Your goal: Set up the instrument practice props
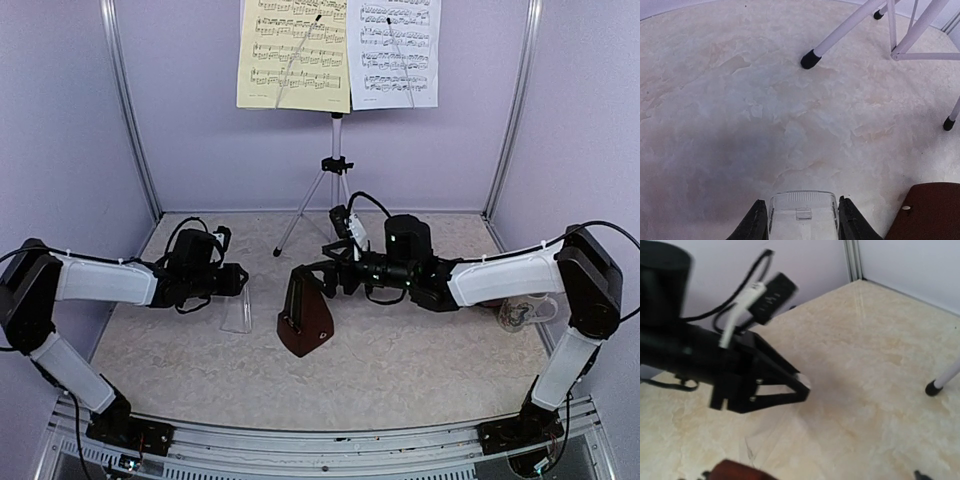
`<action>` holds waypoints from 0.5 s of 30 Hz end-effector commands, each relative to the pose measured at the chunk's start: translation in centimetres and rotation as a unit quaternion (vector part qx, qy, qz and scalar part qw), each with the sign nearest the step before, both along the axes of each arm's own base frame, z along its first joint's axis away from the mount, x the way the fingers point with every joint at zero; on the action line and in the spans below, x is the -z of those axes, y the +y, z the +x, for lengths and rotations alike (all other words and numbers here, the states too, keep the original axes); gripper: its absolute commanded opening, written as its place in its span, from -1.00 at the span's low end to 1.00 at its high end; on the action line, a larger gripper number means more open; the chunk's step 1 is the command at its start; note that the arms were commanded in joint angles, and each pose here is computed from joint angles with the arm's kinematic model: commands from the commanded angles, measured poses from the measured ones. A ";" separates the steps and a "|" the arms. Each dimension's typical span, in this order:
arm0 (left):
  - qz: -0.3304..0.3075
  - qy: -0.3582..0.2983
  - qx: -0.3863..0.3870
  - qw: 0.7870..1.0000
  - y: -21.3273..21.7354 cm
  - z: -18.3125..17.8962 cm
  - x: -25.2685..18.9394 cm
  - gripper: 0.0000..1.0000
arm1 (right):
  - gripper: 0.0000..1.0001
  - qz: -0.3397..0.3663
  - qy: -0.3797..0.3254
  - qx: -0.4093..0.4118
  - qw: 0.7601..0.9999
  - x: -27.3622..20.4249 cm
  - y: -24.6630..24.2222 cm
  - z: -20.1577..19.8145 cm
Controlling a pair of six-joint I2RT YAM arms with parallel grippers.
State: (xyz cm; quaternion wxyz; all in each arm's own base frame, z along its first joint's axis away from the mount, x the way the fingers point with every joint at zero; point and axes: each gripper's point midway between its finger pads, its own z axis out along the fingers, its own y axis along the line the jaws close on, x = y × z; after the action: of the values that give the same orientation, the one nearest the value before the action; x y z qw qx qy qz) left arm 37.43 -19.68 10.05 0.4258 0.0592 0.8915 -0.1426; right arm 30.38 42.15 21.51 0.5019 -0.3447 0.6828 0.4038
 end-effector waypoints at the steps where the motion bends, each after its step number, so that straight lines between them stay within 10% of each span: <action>1: 0.030 0.035 -0.007 0.999 0.4 1.0 2.0 -0.52 | 0.93 -0.020 0.021 -0.008 1.000 0.1 -1.0 -1.2; 9: 0.124 0.063 -0.033 0.990 2.5 1.9 5.9 -0.45 | 0.95 -0.045 0.040 0.004 0.998 1.3 -2.6 -1.8; 15: 0.095 0.036 -0.027 0.994 1.9 1.6 4.2 0.32 | 0.98 -0.044 0.041 0.006 0.998 0.8 -2.6 -1.7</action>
State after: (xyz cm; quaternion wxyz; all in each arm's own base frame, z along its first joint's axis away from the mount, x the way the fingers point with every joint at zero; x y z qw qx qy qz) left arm 38.70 -17.73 3.67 0.3568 0.0720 0.9306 -0.0377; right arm 28.73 40.02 19.86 0.4586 -0.3500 0.7200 0.3857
